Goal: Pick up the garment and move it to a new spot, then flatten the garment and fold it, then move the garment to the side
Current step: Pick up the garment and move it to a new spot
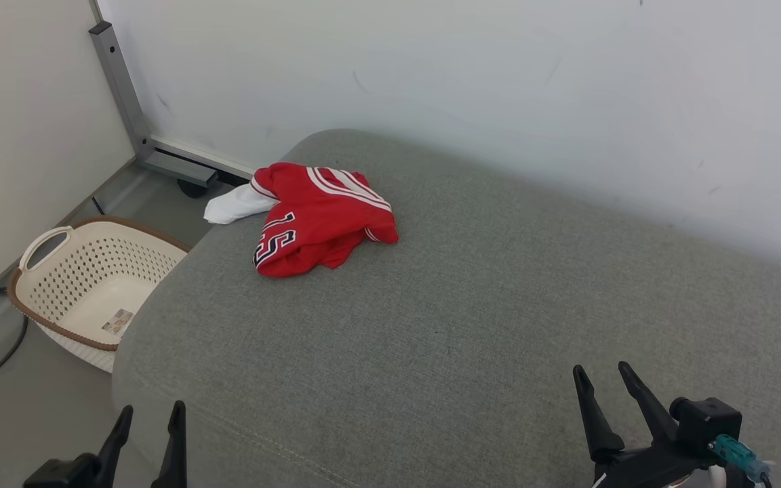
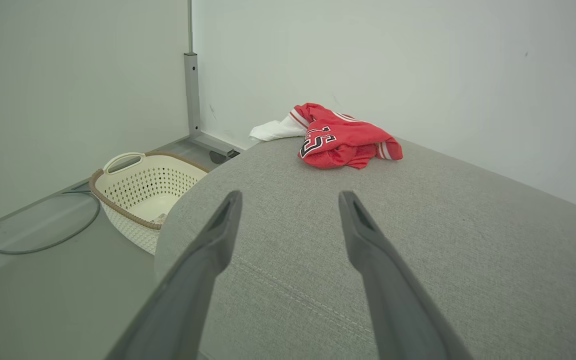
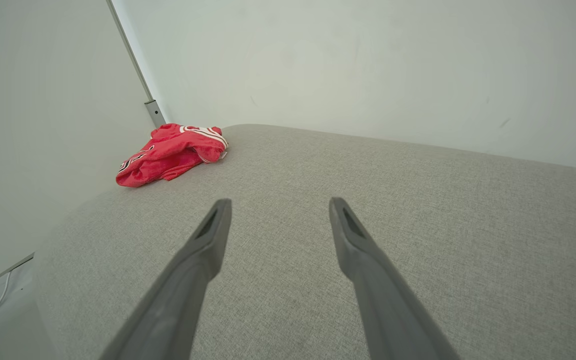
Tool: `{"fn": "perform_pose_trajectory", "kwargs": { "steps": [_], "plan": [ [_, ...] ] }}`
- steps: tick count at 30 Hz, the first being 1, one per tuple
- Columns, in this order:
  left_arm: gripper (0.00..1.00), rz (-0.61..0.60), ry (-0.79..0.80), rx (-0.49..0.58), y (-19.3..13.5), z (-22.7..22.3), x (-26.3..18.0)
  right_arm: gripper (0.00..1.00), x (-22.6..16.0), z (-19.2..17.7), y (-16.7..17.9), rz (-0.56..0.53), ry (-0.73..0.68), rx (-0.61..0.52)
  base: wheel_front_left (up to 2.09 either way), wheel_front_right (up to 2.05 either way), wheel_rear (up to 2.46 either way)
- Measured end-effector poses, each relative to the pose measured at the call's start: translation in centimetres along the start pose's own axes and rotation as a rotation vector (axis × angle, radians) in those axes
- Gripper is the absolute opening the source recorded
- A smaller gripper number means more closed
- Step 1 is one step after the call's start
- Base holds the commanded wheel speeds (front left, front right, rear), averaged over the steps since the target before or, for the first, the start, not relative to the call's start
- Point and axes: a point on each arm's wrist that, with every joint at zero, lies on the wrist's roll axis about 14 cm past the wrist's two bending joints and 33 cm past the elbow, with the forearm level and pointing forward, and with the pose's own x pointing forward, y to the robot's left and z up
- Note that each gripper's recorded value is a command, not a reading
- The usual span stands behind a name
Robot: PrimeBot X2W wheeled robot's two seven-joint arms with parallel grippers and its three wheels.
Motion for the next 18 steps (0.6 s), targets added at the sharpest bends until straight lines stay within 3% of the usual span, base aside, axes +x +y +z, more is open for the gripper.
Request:
{"fn": "perform_pose_trajectory", "kwargs": {
  "steps": [10, 18],
  "plan": [
    [1.0, -0.075, 0.12, -0.009, -1.5, -1.2, 2.9, 1.0, 0.6, 0.1, -0.5, -0.003, 0.001, -0.011, 0.0, 0.0, 0.0],
    [1.0, -0.168, 0.272, 0.049, -3.7, -0.5, 9.6, 1.0, 2.0, 0.4, -0.9, 0.01, 0.022, -0.055, 0.0, 0.0, 0.0]
  ]
}}
